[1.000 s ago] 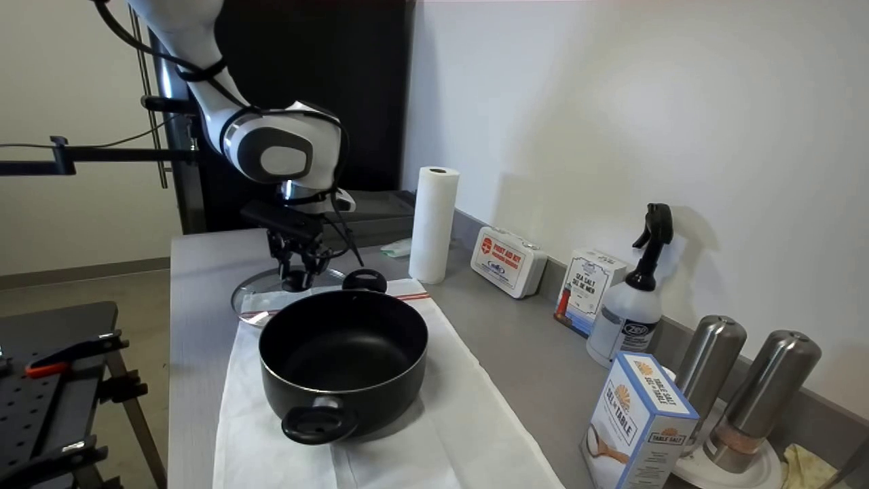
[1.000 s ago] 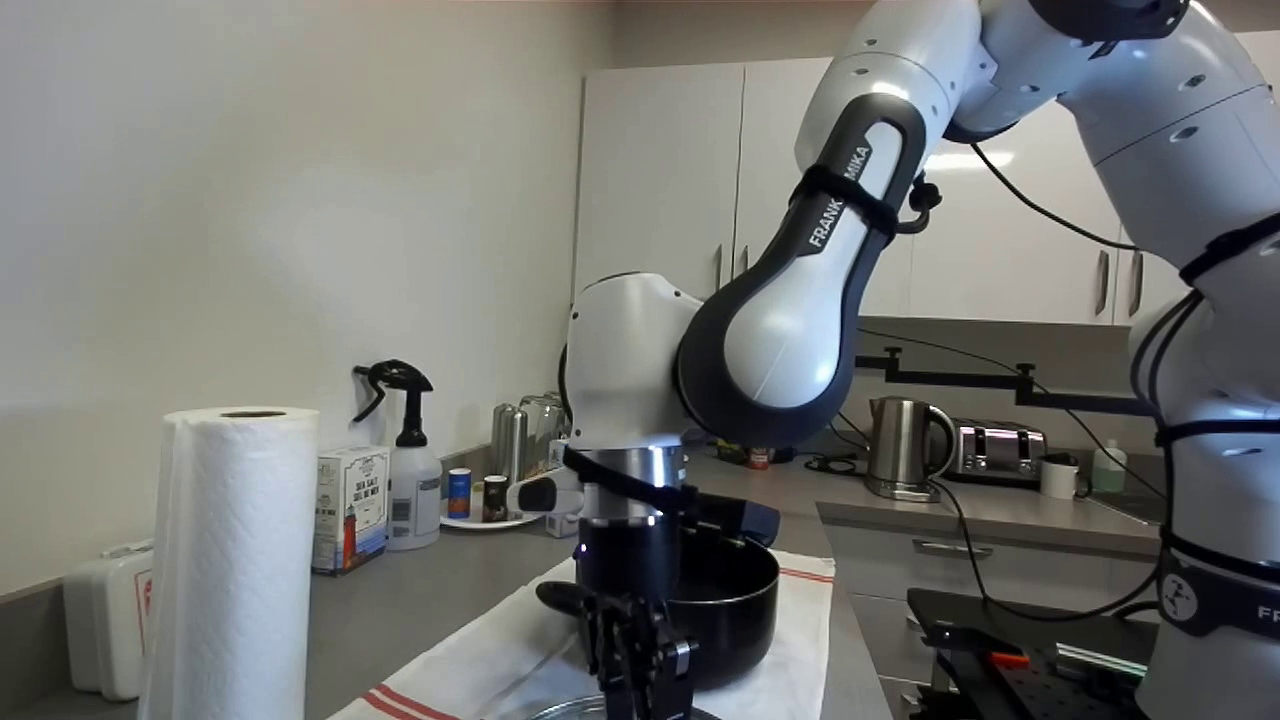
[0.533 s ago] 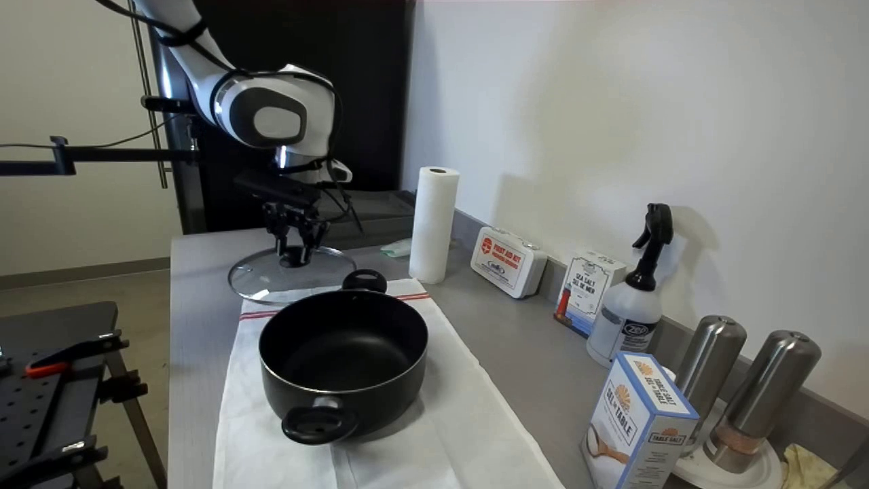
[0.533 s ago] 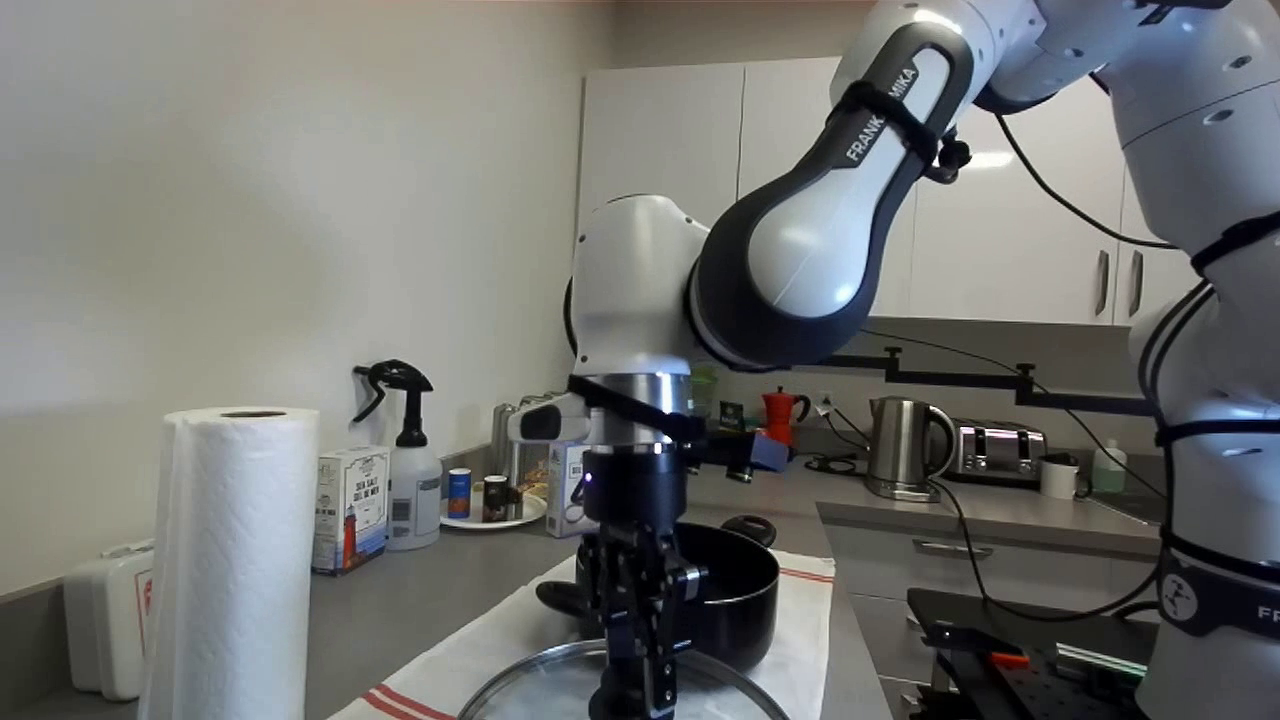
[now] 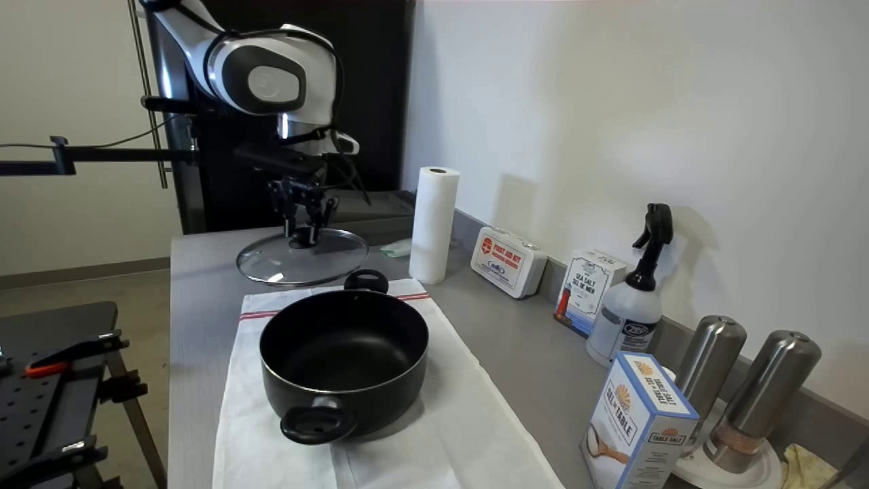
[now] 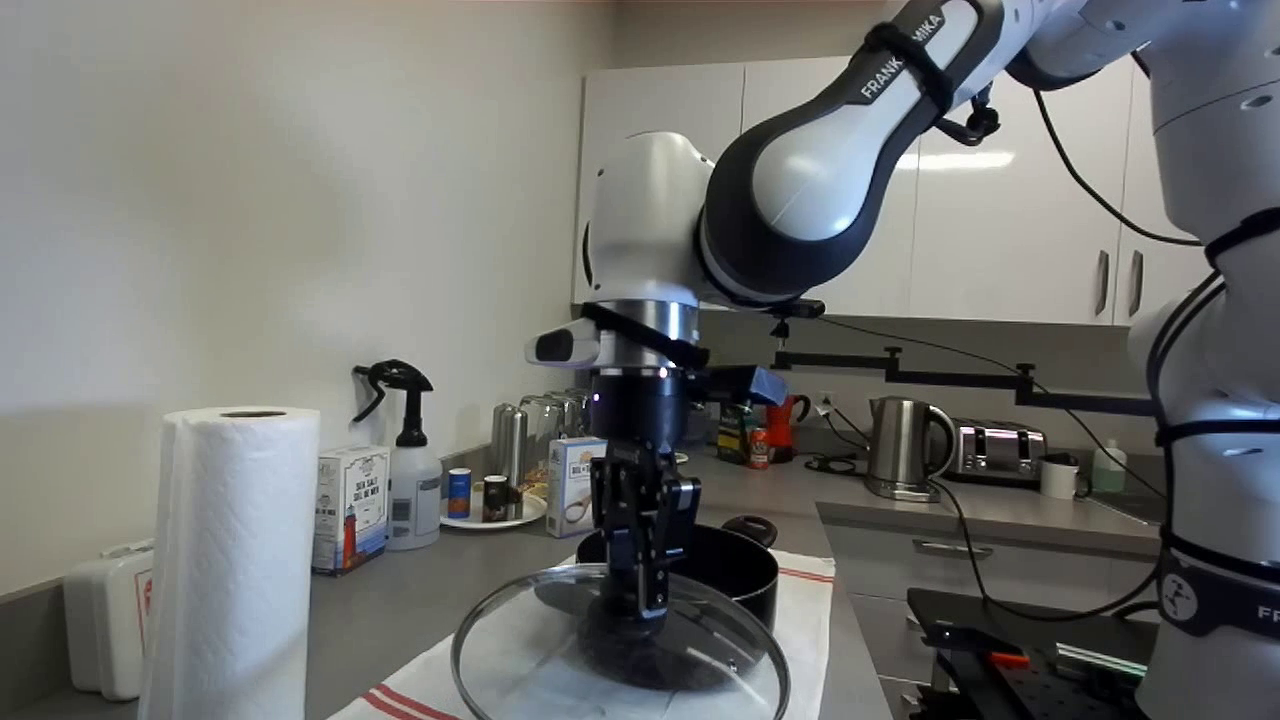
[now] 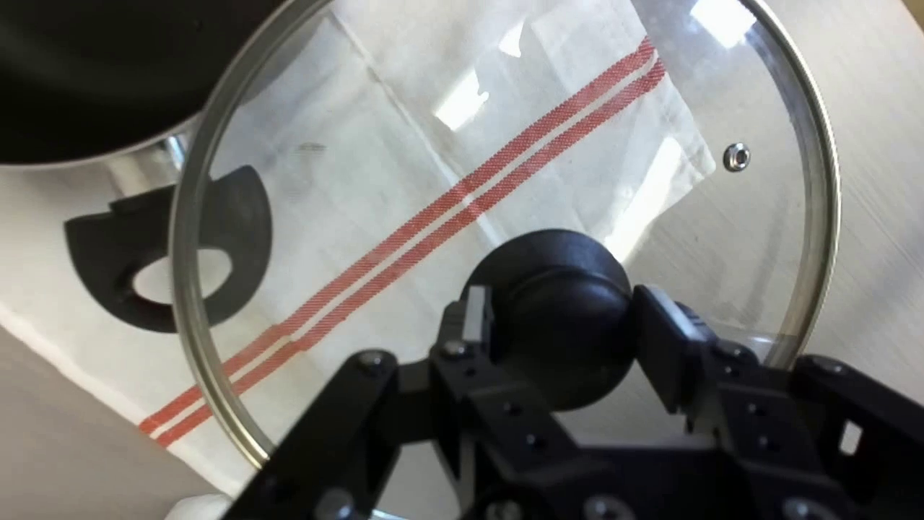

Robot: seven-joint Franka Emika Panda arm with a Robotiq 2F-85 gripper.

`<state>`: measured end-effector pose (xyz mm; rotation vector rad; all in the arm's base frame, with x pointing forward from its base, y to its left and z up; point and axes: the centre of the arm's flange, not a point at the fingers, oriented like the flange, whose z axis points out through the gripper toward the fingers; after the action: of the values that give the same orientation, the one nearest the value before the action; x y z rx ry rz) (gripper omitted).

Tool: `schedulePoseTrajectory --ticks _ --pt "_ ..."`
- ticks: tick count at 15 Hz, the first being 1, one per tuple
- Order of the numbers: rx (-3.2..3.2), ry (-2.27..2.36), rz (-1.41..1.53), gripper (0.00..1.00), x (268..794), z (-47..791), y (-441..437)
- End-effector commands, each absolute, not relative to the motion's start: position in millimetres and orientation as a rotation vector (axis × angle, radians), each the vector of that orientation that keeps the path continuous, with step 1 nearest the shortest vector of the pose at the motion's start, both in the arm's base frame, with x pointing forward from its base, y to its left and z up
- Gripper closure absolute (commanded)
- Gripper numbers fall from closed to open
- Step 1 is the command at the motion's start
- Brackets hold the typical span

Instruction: Put the glass lid on the black pot.

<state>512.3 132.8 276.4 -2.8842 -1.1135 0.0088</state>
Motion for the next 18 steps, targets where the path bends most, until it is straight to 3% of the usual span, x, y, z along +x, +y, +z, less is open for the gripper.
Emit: schedulePoseTrajectory --ticks 1,18 --pt "-2.943 -1.013 -0.025 0.75 506.6 304.2 109.7" --pt "-3.07 -0.323 -0.058 0.75 504.2 326.5 -66.2"
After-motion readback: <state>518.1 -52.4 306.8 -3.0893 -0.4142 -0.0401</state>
